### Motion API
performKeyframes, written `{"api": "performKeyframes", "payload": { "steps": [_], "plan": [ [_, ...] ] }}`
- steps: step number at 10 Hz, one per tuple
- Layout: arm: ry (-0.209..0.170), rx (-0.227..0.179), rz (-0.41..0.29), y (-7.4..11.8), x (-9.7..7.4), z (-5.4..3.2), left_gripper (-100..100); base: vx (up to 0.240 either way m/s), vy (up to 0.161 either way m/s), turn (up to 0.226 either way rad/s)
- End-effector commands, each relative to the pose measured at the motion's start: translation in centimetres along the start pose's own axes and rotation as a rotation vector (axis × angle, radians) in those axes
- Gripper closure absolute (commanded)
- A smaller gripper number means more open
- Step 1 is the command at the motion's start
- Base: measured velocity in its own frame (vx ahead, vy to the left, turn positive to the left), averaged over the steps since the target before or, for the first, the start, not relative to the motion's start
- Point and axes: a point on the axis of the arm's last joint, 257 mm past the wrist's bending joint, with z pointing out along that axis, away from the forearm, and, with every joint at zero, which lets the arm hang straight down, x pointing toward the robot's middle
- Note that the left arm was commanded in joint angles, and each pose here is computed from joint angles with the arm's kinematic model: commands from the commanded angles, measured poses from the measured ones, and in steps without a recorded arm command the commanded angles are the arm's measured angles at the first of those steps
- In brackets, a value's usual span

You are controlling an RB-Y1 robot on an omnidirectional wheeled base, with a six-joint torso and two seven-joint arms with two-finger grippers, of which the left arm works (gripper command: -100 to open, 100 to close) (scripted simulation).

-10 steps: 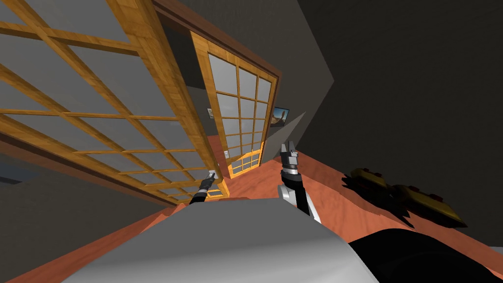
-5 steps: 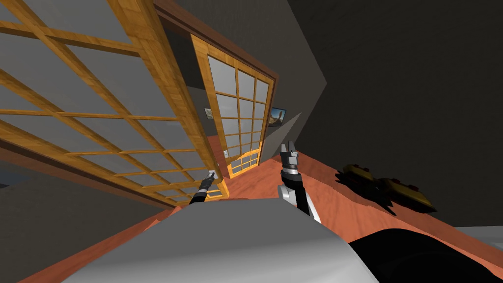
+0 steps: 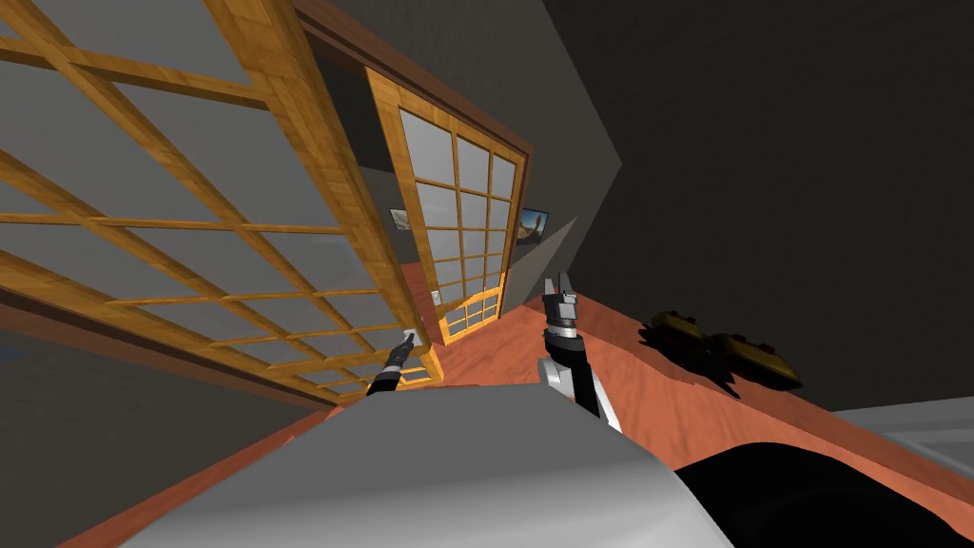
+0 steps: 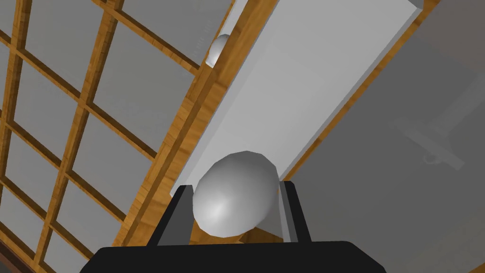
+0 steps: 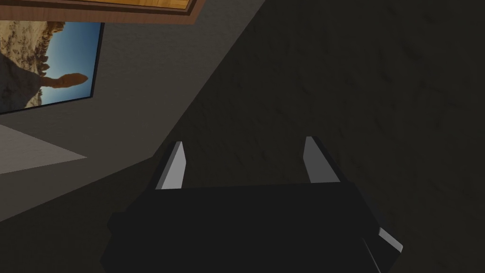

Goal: Pull the door open

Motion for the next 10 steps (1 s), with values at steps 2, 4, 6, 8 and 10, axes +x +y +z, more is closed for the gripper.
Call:
{"api": "performKeyframes", "payload": {
  "steps": [2,4,6,8,10],
  "plan": [
    [-0.001,-0.005,-0.086,-0.1,0.25,-0.08,100,-0.03,0.019,-0.05],
    [-0.006,-0.009,-0.131,-0.04,0.17,-0.06,100,-0.04,0.021,-0.065],
    [-0.015,-0.015,-0.207,0.08,0.0,0.0,100,-0.038,0.019,-0.071],
    [-0.02,-0.018,-0.265,0.15,-0.09,0.03,100,-0.035,0.019,-0.053],
    [-0.026,-0.021,-0.318,0.22,-0.17,0.06,100,-0.027,0.016,-0.041]
  ]
}}
